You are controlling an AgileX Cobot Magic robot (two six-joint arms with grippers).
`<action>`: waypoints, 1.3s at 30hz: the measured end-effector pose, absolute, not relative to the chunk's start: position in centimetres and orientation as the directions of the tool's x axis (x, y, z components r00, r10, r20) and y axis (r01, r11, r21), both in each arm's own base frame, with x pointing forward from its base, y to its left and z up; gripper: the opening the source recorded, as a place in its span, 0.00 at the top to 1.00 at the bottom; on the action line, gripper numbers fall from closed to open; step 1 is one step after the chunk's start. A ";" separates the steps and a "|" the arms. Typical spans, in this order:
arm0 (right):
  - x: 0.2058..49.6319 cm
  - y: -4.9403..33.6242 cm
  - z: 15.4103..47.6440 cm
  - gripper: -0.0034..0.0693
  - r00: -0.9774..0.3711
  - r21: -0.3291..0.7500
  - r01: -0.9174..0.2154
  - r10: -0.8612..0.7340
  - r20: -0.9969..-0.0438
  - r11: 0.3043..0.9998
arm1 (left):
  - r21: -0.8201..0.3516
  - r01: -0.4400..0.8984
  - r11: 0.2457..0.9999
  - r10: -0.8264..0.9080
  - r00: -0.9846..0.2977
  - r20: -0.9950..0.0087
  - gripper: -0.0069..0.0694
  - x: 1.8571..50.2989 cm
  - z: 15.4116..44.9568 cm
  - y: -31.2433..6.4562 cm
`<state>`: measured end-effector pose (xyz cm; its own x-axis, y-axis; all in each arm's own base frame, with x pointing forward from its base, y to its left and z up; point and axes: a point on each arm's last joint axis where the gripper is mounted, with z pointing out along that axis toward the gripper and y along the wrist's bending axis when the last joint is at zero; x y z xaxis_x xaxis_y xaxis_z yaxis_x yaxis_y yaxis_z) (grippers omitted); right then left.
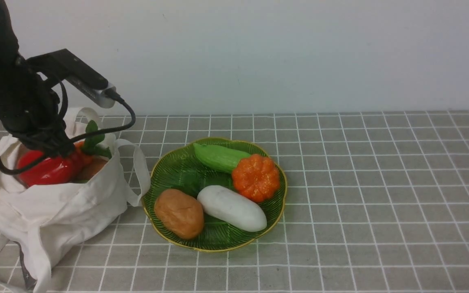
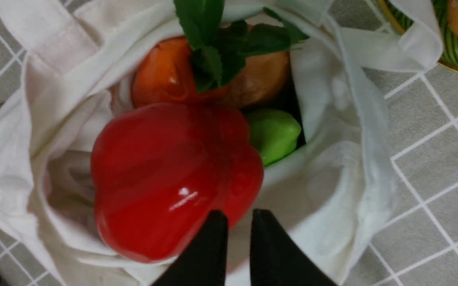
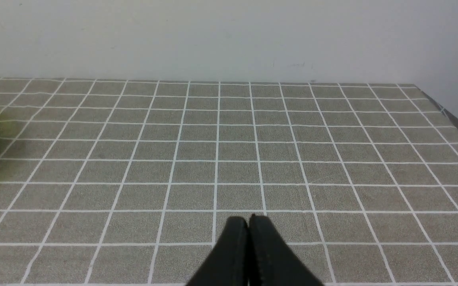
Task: Take vegetables from bag on grey coffee tablecloth place on plate.
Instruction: 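Reach into the bag and grasp the red bell pepper with the left gripper, then take the red bell pepper out of the bag and place it on the plate with the left gripper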
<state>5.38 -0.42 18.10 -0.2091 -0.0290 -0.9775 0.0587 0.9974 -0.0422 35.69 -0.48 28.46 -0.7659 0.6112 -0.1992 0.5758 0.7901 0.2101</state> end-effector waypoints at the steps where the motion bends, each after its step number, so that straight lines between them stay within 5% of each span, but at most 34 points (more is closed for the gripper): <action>1: 5.4 -0.4 18.1 0.97 -0.209 -0.042 0.059 -0.029 -0.977 0.997 | 0.221 0.575 0.788 0.614 -0.764 -0.197 0.72 35.9 28.2 -0.4; 3: 5.4 -0.4 18.1 0.97 -0.209 -0.042 0.059 -0.029 -0.977 0.997 | 0.233 0.575 0.784 0.617 -0.762 -0.197 0.64 36.1 28.0 -0.3; 10: 5.4 -0.4 18.1 0.97 -0.209 -0.042 0.059 -0.029 -0.977 0.997 | 0.247 0.565 0.787 0.613 -0.760 -0.214 0.07 37.4 26.6 -0.3; 12: 5.4 -0.4 18.1 0.97 -0.209 -0.042 0.059 -0.029 -0.977 0.997 | 0.236 0.569 0.787 0.612 -0.766 -0.195 0.03 37.6 25.9 -0.3; 23: 5.4 -0.4 18.1 0.97 -0.209 -0.042 0.059 -0.029 -0.977 0.997 | 0.245 0.538 0.807 0.577 -0.807 -0.128 0.04 38.8 23.0 0.2; 26: 5.4 -0.4 18.1 0.97 -0.209 -0.042 0.059 -0.029 -0.977 0.997 | 0.282 0.473 0.835 0.518 -0.848 -0.111 0.22 39.0 22.6 0.7; 29: 5.4 -0.4 18.1 0.97 -0.209 -0.042 0.059 -0.029 -0.977 0.997 | 0.296 0.413 0.861 0.463 -0.878 -0.120 0.29 39.0 22.6 0.9; 34: 5.4 -0.4 18.1 0.97 -0.209 -0.042 0.059 -0.029 -0.977 0.997 | 0.294 0.335 0.895 0.391 -0.907 -0.155 0.28 38.3 24.1 0.1; 39: 5.4 -0.4 18.1 0.97 -0.209 -0.042 0.059 -0.029 -0.977 0.997 | 0.291 0.351 0.890 0.428 -0.863 -0.268 0.28 36.5 28.8 -3.2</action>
<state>5.38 -0.42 18.10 -0.2091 -0.0290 -0.9775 0.0587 0.9974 -0.0422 36.45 -3.17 28.84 -0.8631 0.4283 -0.2677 0.3515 0.8900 0.2906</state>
